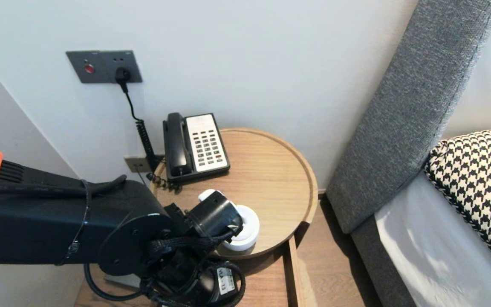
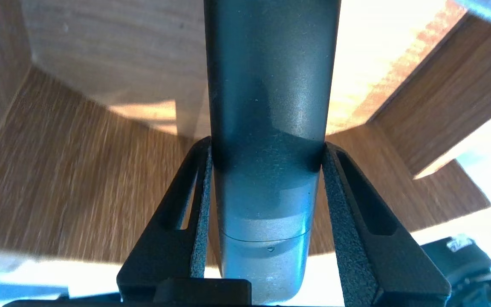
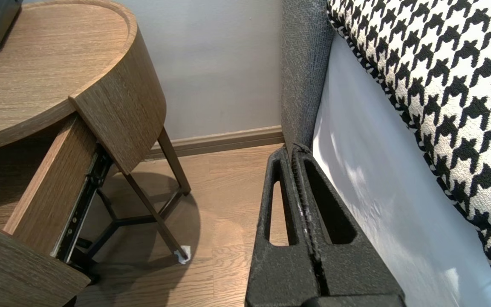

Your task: Take the remote control out of the drawer one by one and place them on the table

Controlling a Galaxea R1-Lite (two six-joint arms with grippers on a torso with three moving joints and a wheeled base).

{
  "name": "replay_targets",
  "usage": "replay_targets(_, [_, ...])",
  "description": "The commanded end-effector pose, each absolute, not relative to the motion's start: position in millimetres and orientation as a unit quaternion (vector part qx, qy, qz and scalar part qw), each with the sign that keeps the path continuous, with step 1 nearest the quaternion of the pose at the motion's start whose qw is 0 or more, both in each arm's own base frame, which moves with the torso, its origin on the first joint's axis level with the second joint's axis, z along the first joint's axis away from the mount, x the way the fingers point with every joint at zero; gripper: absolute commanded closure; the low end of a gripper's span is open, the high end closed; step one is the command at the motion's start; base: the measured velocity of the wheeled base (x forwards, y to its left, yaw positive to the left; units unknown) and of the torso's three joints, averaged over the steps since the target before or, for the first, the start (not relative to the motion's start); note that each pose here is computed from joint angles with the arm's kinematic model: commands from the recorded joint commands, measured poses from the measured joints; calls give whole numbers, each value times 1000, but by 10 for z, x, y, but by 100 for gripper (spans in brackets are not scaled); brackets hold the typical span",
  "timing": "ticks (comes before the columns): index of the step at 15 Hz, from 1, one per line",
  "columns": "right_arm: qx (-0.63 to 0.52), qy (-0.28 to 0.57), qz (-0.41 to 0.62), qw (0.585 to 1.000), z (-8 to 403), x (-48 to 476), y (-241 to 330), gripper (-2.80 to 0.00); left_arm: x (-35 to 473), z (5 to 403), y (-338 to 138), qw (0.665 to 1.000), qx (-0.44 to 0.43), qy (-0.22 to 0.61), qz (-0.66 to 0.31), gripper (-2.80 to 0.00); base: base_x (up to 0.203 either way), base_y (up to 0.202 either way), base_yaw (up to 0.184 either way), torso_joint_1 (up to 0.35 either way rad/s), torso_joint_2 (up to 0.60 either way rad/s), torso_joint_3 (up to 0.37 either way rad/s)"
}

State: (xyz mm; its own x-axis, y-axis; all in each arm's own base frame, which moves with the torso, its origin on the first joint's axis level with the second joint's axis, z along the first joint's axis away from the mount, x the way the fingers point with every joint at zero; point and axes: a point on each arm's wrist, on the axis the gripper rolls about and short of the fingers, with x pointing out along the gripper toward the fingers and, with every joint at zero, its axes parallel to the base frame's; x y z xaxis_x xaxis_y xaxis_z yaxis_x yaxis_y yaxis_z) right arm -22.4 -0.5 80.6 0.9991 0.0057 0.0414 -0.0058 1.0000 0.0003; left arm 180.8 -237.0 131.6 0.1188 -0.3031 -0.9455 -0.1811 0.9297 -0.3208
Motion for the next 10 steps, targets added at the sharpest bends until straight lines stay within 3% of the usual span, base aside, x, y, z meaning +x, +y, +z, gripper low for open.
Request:
replay_targets(1, [0, -8, 3, 1000, 734, -204, -5, 0, 1832, 1427, -2368, 718, -188, 669, -44, 0, 0, 0, 0, 0, 0, 0])
replay_targets(10, [0, -8, 3, 1000, 734, -204, -5, 0, 1778, 1561, -2303, 686, -166, 705, -65, 0, 0, 0, 0, 0, 0, 0])
